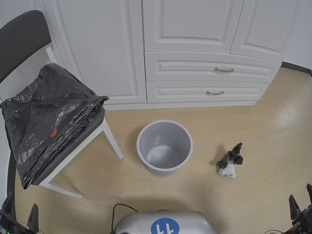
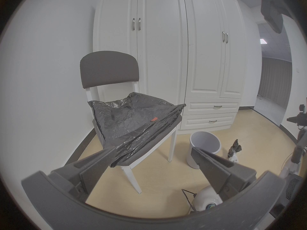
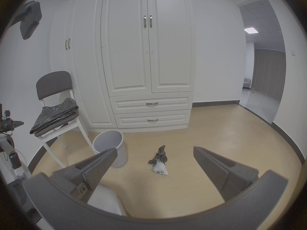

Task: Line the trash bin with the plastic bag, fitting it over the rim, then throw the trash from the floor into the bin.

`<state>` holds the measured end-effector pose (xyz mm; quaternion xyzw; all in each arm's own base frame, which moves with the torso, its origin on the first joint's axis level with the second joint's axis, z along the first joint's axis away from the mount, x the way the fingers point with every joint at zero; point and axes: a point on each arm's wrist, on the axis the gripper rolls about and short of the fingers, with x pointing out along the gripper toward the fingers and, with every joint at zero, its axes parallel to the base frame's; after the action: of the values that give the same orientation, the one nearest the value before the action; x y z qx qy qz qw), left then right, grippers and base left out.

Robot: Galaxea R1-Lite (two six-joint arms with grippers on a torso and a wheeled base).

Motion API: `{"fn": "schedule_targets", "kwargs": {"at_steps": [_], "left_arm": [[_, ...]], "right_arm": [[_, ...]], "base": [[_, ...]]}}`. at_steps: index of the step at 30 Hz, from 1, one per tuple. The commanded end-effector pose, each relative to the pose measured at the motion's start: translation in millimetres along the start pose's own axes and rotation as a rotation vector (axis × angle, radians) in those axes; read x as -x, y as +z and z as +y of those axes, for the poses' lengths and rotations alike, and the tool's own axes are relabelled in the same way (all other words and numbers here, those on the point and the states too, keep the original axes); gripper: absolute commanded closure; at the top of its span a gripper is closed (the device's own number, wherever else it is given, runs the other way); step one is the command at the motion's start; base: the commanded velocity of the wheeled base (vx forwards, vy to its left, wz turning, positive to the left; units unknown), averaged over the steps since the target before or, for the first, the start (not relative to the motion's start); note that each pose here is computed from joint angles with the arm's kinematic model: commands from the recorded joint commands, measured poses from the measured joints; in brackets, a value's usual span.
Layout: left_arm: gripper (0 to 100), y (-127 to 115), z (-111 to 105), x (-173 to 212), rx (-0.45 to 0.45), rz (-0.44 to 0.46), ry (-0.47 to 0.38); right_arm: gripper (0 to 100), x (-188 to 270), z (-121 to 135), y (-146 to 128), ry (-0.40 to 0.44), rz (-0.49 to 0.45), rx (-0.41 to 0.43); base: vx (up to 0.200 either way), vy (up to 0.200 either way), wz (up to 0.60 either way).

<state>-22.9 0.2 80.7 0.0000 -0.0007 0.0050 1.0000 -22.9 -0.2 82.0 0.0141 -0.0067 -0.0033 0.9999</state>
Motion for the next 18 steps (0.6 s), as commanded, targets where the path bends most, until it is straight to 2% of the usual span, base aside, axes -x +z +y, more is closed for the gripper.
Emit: {"fn": "schedule_targets", "kwargs": {"at_steps": [1,18], "left_arm": [[0,-5.3,0.0,-0.1,0.0,0.001,0.001],[0,-5.3,0.0,-0.1,0.0,0.001,0.001]], "right_arm": [[0,0.1,-0.1,-4.8,0.001,0.0,0.0],[0,0.1,-0.1,-4.8,0.007,0.0,-0.001]], "base": [[0.0,0.0,0.0],[0.0,0.0,0.0]]}}
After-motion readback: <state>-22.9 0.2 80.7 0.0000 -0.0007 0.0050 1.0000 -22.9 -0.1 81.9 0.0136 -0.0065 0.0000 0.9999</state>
